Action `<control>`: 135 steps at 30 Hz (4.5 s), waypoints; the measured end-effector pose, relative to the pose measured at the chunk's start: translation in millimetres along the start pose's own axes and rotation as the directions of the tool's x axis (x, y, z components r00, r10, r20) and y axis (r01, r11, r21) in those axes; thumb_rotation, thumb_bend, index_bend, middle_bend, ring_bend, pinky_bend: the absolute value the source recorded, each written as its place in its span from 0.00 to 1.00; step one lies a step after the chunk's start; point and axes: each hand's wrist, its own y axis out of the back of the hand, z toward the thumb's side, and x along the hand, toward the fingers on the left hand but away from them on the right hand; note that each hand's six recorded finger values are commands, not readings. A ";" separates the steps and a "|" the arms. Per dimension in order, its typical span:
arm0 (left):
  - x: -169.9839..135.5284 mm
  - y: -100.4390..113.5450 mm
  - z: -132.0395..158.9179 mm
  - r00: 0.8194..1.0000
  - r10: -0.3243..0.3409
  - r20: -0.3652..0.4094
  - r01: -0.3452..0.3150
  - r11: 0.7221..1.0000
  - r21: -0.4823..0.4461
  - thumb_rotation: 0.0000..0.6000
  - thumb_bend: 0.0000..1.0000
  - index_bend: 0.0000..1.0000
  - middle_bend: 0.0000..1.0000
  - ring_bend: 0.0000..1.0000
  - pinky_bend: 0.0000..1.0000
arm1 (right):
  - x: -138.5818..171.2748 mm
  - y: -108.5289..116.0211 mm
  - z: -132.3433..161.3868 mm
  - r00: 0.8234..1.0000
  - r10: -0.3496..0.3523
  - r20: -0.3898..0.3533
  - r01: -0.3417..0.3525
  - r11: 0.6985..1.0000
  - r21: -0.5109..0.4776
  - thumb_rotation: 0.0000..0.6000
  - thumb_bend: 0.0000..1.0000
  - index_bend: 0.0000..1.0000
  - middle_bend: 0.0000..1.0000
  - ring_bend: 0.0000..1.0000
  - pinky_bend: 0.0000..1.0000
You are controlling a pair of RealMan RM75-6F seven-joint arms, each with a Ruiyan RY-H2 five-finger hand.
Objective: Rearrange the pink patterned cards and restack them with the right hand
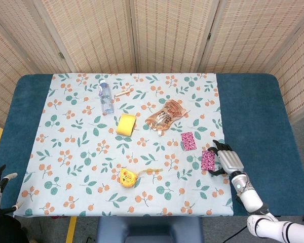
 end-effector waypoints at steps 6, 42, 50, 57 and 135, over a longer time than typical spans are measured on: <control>-0.4 -0.7 -1.2 1.000 -0.002 -0.004 0.002 1.000 -0.001 1.00 0.19 0.26 0.00 0.01 0.00 | -0.3 -1.9 1.1 1.000 0.005 -0.001 -0.005 1.000 0.003 0.90 0.25 0.19 0.00 0.00 0.00; -1.3 -0.8 -2.3 1.000 -0.007 -0.018 0.007 1.000 0.007 1.00 0.19 0.26 0.00 0.01 0.00 | -74.3 57.0 79.8 0.997 -0.012 -0.076 0.035 0.948 0.317 0.90 0.25 0.16 0.00 0.00 0.00; -2.2 0.2 -4.4 0.999 -0.010 -0.032 0.010 1.000 0.011 1.00 0.19 0.26 0.00 0.01 0.00 | -96.3 36.3 94.4 0.997 0.052 -0.064 -0.026 0.937 0.348 0.89 0.25 0.16 0.00 0.00 0.00; -2.4 0.4 -5.7 0.999 -0.011 -0.036 0.012 1.000 0.011 1.00 0.19 0.26 0.00 0.01 0.00 | -101.4 34.8 94.5 0.997 0.054 -0.055 -0.032 0.938 0.346 0.89 0.25 0.16 0.00 0.00 0.00; -1.7 -13.9 -11.5 0.999 -0.029 -0.027 0.029 0.999 -0.025 1.00 0.19 0.23 0.00 0.01 0.00 | -4.3 3.8 3.3 0.997 0.060 0.039 -0.058 0.997 -0.046 0.89 0.25 0.16 0.00 0.00 0.00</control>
